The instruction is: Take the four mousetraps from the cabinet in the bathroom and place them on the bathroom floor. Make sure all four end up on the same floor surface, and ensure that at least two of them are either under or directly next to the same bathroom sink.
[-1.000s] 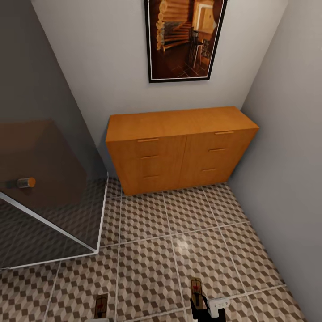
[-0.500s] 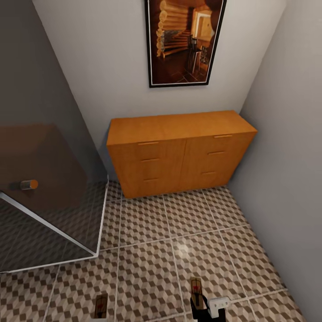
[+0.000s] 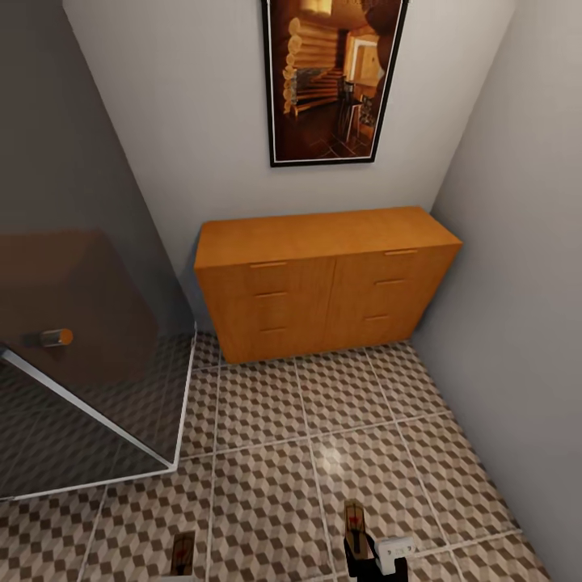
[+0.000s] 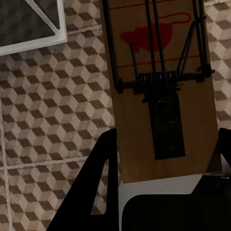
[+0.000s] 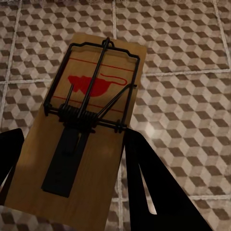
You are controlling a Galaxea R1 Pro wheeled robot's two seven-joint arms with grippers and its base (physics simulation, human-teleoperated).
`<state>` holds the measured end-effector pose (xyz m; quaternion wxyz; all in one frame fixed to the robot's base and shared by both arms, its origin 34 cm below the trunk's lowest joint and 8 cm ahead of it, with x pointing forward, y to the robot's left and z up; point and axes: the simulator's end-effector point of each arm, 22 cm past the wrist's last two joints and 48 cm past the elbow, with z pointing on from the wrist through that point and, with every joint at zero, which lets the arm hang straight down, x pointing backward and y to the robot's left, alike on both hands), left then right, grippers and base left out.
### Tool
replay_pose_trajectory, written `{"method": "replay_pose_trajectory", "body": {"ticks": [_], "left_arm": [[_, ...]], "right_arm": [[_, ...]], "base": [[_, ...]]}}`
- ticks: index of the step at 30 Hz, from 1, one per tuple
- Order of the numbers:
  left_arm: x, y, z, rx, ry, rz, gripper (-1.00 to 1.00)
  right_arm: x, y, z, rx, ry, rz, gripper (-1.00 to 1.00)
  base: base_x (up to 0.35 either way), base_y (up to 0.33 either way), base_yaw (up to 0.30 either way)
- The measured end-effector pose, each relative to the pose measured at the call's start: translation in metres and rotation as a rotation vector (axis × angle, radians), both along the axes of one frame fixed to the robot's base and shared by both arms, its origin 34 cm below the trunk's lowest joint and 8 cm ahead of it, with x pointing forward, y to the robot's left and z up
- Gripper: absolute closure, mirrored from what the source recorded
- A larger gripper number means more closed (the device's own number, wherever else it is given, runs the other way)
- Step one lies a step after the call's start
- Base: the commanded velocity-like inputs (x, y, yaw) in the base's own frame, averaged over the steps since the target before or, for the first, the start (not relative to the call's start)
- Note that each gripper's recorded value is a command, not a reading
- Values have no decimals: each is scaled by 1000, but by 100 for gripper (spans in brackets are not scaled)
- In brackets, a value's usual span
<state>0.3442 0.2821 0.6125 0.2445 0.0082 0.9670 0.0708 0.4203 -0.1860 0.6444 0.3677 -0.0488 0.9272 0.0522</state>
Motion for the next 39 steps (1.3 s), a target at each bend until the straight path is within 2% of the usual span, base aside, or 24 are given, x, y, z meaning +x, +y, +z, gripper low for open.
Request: {"method": "replay_pose_trajectory", "body": {"ticks": [39], "left_arm": [[24,0,16,0,-63,0,100]], "right_arm": [[22,0,20,-1,-63,-1,100]], "base": [[0,0,0]]}}
